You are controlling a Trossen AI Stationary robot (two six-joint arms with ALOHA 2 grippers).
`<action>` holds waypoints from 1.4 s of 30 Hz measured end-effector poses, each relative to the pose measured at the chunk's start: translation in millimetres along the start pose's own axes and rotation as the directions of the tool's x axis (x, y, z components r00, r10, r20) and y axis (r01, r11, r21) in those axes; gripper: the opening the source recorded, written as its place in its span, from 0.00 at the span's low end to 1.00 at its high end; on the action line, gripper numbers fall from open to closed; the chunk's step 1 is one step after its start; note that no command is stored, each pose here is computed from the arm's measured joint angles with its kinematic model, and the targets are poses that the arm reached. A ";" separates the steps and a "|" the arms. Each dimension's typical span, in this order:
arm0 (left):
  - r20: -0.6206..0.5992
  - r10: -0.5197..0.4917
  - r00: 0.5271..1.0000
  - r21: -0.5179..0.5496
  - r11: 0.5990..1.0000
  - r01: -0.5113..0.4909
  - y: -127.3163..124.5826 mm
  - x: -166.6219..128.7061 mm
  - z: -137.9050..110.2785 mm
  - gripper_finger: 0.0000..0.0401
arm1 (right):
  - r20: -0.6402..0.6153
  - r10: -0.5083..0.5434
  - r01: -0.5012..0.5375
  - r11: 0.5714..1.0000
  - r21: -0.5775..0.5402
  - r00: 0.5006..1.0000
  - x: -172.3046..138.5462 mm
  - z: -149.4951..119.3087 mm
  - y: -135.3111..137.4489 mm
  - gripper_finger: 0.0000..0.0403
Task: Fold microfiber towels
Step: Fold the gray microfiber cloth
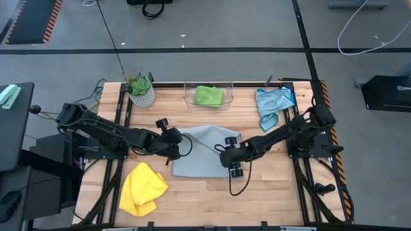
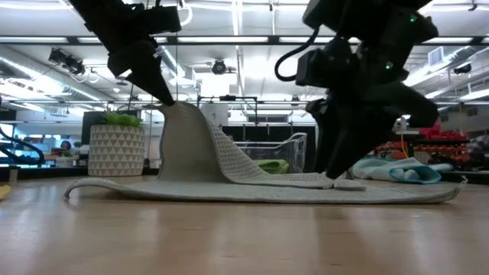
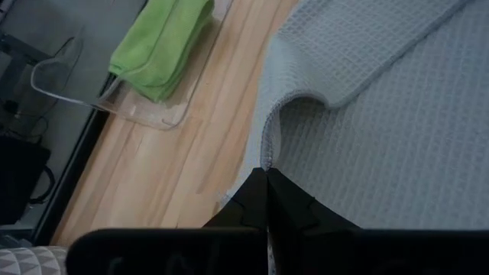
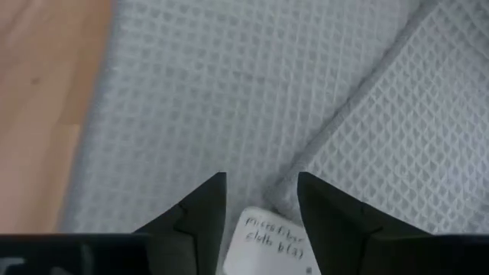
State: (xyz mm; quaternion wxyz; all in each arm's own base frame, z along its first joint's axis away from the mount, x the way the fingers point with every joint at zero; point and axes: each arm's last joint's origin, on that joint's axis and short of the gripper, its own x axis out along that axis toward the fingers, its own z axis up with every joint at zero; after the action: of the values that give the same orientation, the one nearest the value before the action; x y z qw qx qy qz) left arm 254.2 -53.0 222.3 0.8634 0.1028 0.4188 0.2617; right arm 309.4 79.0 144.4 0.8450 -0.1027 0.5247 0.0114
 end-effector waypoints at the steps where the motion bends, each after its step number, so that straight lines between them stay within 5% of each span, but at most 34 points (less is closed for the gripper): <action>1: -0.001 -0.001 1.000 0.000 1.000 0.001 0.0 0.0 -0.1 0.01 | -0.002 -0.004 0.004 1.000 0.002 1.000 1.9 1.1 -0.9 0.42; 7: -0.001 -0.001 1.000 0.000 1.000 0.001 0.0 0.0 0.0 0.02 | -0.047 -0.015 0.015 1.000 -0.006 0.999 11.4 -1.9 -6.7 0.39; 19: -0.002 -0.006 1.000 -0.001 1.000 0.006 -0.2 0.0 -0.1 0.01 | -0.052 -0.038 0.036 0.999 -0.039 0.998 8.4 -2.9 -8.0 0.13; 37: -0.008 -0.007 1.000 0.004 1.000 0.007 -0.1 -0.1 -0.7 0.01 | 0.051 -0.071 0.064 0.990 0.130 0.996 -32.8 4.9 -24.0 0.07; 42: -0.006 -0.008 1.000 0.011 1.000 0.008 -0.2 -0.1 -0.5 0.02 | -0.030 -0.025 0.027 0.998 0.063 0.999 -10.4 -1.3 -10.6 0.18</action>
State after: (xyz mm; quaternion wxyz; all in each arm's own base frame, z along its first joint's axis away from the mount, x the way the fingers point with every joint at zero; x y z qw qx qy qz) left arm 253.9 -53.2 222.0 0.8625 0.1051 0.4234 0.2564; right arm 304.9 69.4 154.8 0.8402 -0.0828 0.5357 -0.0178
